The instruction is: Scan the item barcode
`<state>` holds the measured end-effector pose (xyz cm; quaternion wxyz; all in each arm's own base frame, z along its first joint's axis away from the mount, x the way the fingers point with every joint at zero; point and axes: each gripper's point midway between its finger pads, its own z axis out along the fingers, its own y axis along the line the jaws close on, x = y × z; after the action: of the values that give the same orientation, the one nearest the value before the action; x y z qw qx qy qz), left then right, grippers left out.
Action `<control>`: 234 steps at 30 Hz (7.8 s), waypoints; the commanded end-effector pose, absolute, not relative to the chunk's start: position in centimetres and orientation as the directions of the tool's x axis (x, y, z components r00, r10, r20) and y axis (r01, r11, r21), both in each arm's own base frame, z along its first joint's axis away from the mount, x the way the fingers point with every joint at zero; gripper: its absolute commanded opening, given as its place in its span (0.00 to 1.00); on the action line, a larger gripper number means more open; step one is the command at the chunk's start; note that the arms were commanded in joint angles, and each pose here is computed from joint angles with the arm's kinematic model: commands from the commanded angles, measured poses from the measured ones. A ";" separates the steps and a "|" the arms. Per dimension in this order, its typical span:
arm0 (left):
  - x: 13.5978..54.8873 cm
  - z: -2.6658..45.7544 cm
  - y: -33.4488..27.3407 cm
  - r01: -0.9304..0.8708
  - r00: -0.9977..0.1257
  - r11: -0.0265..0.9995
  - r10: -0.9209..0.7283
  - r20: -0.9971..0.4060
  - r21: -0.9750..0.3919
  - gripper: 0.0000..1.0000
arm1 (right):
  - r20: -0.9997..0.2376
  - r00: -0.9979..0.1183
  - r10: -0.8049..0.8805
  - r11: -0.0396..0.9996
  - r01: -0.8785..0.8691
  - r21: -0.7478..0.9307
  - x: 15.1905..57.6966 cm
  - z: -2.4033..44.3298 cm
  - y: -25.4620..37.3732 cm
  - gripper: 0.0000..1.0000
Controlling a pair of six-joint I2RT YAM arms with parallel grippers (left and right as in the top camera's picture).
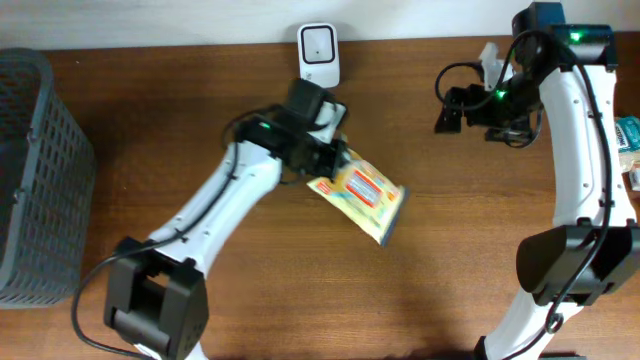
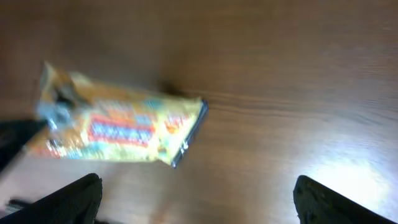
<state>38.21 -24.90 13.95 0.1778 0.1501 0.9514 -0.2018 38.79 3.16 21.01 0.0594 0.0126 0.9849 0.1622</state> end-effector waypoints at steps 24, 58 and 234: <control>42.8 18.1 -4.6 0.131 -0.934 0.874 0.267 -0.238 0.467 0.00 | -0.072 -0.997 -0.006 0.896 -0.038 0.443 38.5 17.1 5.5 0.99; 42.4 15.4 -3.0 0.036 -0.970 0.833 0.162 -0.181 0.553 0.00 | -0.074 -0.997 -0.010 0.897 -0.042 0.439 38.5 17.1 5.4 0.98; 42.1 21.7 2.0 -0.268 -0.929 0.963 -0.251 -0.271 0.025 0.99 | -0.052 -0.992 -0.116 0.903 -0.084 -0.422 37.7 5.6 2.5 0.99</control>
<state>42.40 2.05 20.74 0.1232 -0.1315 0.9829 0.0370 37.76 3.36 6.32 0.0310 -0.0616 0.9796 -0.1890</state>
